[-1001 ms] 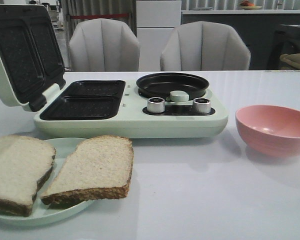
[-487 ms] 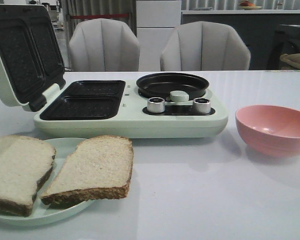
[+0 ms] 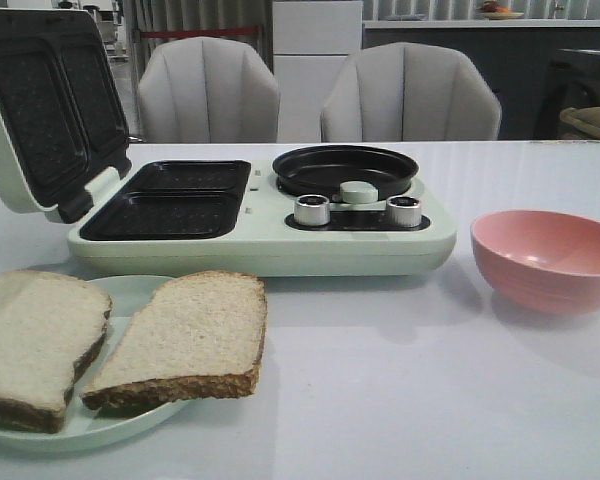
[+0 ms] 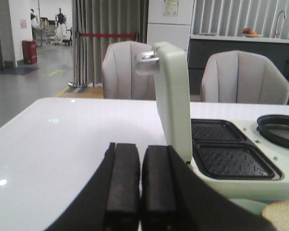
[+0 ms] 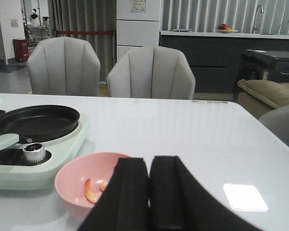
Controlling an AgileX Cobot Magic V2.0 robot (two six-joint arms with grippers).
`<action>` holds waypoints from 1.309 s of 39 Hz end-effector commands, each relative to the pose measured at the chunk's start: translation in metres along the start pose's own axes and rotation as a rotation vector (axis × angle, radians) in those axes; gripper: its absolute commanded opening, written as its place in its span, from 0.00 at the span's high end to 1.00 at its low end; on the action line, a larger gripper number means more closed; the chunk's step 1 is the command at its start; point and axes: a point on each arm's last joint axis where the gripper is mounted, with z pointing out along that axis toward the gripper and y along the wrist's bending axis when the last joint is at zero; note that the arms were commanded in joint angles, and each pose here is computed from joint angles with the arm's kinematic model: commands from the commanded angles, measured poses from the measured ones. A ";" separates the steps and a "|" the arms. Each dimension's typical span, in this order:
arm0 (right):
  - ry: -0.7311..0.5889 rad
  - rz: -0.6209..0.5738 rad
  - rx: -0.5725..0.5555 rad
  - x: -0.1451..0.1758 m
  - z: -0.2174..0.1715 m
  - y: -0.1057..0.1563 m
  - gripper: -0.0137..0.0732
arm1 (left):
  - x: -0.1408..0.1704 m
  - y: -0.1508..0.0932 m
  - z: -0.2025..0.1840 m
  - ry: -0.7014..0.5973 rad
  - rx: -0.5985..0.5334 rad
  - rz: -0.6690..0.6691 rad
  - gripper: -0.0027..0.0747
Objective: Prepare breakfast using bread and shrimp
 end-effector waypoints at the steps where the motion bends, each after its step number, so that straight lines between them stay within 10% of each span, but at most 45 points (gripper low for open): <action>1: -0.123 -0.014 -0.006 -0.015 -0.003 0.001 0.67 | -0.014 -0.002 -0.003 -0.212 0.034 -0.007 0.82; 9: -0.123 -0.014 -0.006 -0.015 -0.003 0.001 0.67 | -0.058 -0.005 -0.012 -0.459 0.058 -0.049 0.82; 21: -0.123 -0.014 -0.006 -0.015 -0.003 0.001 0.67 | -0.110 -0.009 -0.004 0.057 -0.002 -0.068 0.82; 36: -0.123 -0.014 -0.006 -0.015 -0.003 0.001 0.67 | -0.110 -0.008 0.001 0.076 -0.007 -0.061 0.80; 51: -0.123 -0.014 -0.006 -0.015 -0.003 0.001 0.67 | -0.105 -0.005 0.011 0.140 -0.038 0.022 0.22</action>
